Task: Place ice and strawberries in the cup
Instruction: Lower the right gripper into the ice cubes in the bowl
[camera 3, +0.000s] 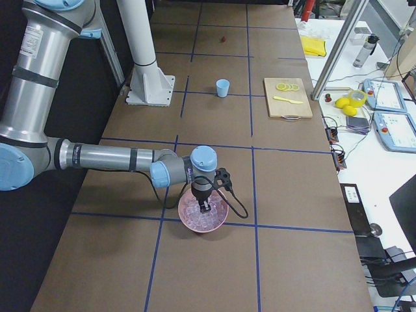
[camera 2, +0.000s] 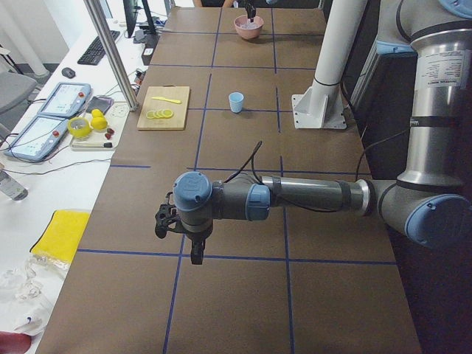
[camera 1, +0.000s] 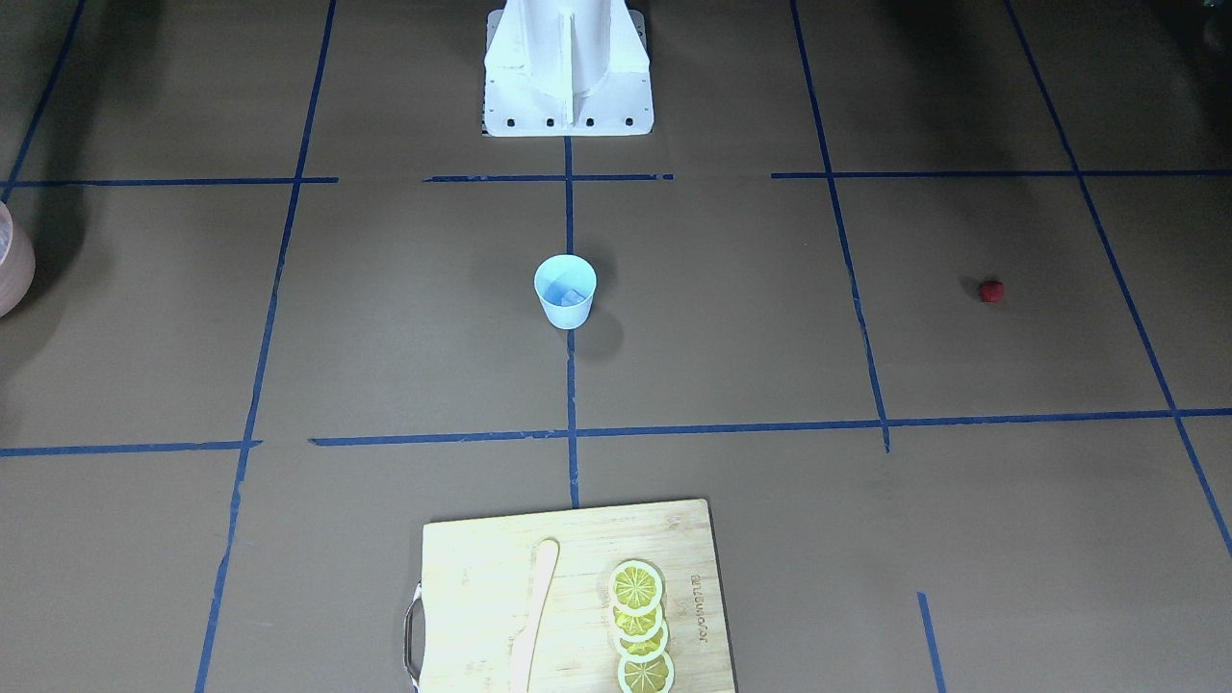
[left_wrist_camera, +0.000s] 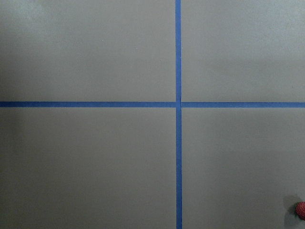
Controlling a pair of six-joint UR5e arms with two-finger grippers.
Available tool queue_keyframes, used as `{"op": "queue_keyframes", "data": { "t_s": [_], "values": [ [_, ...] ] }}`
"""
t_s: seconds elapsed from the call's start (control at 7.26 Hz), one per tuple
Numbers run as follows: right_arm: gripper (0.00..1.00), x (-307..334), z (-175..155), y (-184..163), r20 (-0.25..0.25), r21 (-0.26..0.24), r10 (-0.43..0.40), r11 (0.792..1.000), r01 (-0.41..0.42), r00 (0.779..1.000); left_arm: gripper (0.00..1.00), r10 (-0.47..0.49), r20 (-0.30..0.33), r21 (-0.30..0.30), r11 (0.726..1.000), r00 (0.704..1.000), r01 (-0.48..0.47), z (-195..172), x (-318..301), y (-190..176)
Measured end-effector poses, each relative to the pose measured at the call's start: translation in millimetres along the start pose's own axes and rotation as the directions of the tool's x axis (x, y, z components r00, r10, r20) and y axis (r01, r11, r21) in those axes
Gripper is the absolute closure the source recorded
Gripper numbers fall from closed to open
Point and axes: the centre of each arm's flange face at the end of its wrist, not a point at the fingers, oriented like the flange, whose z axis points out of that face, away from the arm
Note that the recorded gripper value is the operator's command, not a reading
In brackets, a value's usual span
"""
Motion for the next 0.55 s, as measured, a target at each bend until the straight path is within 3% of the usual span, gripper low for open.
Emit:
{"op": "queue_keyframes", "data": {
  "t_s": [0.55],
  "values": [
    [0.41,-5.3,6.3,-0.7,0.006,-0.016,-0.019,1.0,0.019,1.0,0.0,0.001,0.0,0.002,1.0,1.0,-0.001,-0.9,0.9,-0.6]
  ]
}}
